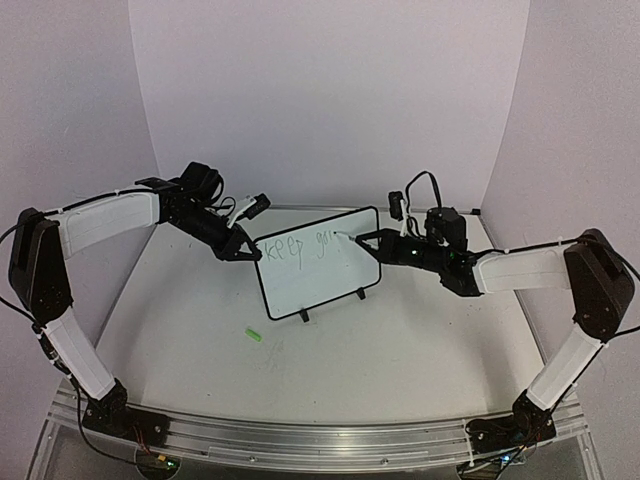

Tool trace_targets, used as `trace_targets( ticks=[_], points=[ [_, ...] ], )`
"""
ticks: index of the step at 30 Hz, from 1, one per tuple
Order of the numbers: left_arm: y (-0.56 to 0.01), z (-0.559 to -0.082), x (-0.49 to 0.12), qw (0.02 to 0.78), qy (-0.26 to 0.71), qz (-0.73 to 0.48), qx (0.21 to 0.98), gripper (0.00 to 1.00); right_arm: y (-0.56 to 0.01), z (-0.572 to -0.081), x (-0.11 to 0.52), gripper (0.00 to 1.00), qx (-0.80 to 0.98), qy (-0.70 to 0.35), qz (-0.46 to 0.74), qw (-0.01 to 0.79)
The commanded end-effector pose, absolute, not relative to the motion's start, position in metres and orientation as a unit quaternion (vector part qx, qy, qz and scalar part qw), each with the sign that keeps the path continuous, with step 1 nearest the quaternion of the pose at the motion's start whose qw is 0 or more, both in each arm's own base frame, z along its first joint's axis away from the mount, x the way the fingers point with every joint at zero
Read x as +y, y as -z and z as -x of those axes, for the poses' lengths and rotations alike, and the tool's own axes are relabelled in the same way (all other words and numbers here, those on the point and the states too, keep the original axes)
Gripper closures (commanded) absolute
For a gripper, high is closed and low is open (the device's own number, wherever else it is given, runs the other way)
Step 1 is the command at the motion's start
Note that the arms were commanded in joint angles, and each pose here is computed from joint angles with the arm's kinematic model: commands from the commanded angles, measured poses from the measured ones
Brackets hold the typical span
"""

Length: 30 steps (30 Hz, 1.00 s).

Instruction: Write a sentence on the whiteboard

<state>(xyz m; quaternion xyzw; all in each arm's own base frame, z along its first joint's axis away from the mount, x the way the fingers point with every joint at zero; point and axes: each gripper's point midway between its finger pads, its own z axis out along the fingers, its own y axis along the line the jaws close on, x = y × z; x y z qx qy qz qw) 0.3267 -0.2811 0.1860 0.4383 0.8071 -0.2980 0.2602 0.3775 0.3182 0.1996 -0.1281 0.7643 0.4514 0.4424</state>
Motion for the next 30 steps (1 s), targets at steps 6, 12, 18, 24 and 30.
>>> trace_targets(
  ticks=[6,12,18,24,30],
  points=[
    [-0.170,-0.334,-0.273,0.250,0.259,-0.446,0.819,1.00,-0.232,-0.388,0.305,1.00,0.744,-0.434,0.105,0.497],
    [-0.170,-0.334,-0.273,0.250,0.259,-0.447,0.819,1.00,-0.230,-0.387,0.302,1.00,0.746,-0.430,0.102,0.497],
    [-0.171,-0.333,-0.273,0.251,0.259,-0.447,0.819,1.00,-0.211,-0.386,0.304,1.00,0.759,-0.432,0.099,0.477],
    [-0.171,-0.334,-0.273,0.251,0.259,-0.447,0.819,1.00,-0.189,-0.381,0.302,1.00,0.774,-0.429,0.094,0.456],
    [-0.171,-0.333,-0.273,0.251,0.260,-0.447,0.819,1.00,-0.181,-0.379,0.300,1.00,0.780,-0.426,0.092,0.450]
  ],
)
